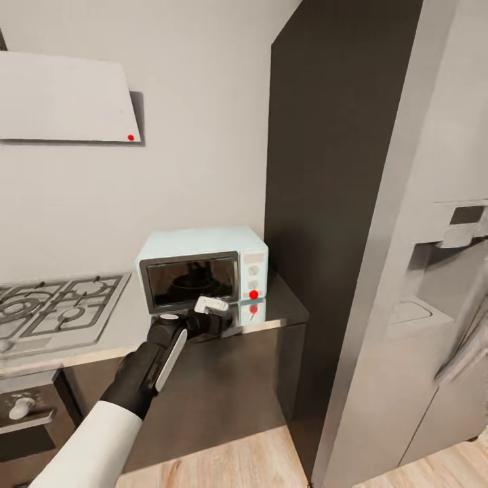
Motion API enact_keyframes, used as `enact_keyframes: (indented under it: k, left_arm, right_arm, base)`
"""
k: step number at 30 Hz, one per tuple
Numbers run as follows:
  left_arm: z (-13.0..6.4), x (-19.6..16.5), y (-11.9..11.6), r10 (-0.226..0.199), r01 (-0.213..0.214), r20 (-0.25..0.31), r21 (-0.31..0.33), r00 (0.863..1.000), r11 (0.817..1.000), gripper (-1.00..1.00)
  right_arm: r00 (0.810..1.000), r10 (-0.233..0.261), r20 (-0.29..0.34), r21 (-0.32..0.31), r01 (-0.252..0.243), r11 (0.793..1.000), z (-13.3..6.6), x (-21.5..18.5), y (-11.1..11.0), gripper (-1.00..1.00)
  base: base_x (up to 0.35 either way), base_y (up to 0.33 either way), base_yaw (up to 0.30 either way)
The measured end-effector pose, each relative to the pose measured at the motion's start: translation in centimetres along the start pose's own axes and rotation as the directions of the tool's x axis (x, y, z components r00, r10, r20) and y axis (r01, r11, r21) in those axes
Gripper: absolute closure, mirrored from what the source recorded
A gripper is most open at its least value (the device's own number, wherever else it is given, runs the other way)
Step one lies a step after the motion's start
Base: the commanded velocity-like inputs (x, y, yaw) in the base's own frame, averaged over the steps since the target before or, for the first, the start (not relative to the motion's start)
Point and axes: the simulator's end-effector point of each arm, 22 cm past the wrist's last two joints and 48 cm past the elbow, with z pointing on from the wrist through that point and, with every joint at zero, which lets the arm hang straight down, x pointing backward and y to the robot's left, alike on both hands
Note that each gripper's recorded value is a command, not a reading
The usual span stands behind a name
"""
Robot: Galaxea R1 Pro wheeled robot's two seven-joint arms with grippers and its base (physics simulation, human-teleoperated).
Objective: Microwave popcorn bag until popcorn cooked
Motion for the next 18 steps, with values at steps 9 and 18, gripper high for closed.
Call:
enact_keyframes:
  k: [9,18]
  left_arm:
    - [5.3,20.6,-4.0,-0.147,0.171,-0.352,0.040,0.924,0.984,-1.00]
    - [1.4,38.2,-1.7,-0.329,0.312,-0.495,-0.118,0.804,0.943,-1.00]
  right_arm:
    - [1.000,0.000,0.000,0.005,0.000,1.000,0.0,0.0,0.0,-1.00]
    - [1.000,-0.001,-0.004,0.003,0.001,1.000,0.0,0.1,0.2,-1.00]
  base:
    - [-0.257,0.000,0.000]
    - [-0.008,0.000,0.000]
